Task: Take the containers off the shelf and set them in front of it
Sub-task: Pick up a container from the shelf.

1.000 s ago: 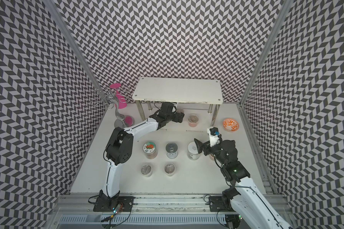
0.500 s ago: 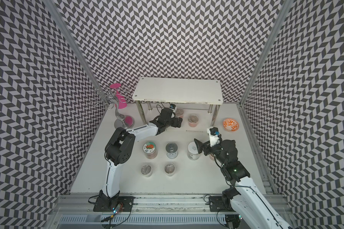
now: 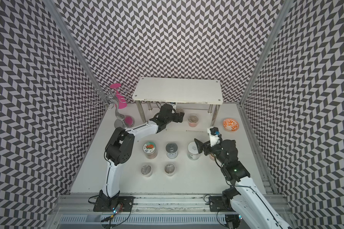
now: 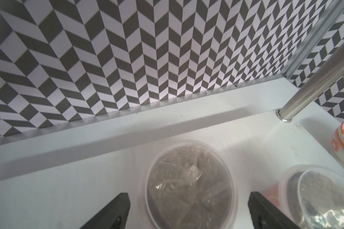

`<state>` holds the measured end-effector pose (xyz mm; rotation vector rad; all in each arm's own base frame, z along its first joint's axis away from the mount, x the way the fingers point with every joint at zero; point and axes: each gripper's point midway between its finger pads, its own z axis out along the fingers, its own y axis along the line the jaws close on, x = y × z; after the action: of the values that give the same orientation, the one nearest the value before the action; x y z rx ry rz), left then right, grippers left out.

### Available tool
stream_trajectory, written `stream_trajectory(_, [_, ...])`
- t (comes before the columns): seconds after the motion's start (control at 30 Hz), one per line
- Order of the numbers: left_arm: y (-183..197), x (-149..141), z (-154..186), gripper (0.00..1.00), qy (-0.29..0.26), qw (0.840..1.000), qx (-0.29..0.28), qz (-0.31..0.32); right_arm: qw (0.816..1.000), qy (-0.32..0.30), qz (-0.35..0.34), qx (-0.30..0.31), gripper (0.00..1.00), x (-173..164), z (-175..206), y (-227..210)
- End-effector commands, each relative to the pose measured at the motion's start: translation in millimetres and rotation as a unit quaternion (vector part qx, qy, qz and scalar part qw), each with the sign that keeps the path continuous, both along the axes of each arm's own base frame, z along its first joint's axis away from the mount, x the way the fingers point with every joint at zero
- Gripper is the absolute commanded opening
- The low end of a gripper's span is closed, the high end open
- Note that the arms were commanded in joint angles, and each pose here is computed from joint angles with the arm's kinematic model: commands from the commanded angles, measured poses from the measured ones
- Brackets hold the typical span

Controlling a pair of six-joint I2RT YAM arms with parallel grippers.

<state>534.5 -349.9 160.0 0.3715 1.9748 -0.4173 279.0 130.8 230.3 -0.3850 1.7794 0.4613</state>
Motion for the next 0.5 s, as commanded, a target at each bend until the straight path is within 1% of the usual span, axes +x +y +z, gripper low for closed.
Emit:
stream_trajectory(0.0, [-9,9,-2,0.97,-0.012,1.000,0.000,-0.004,1.000,-0.021,0.002,0.012,1.00,3,15,1])
stream_trajectory(0.3, [-11,16,-17,0.97,0.004,1.000,0.015,-0.004,1.000,-0.021,0.001,0.012,1.00,4,14,-1])
stream_trajectory(0.47, [-12,18,-12,0.95,-0.002,1.000,0.015,-0.007,1.000,-0.021,0.004,0.013,1.00,6,14,0])
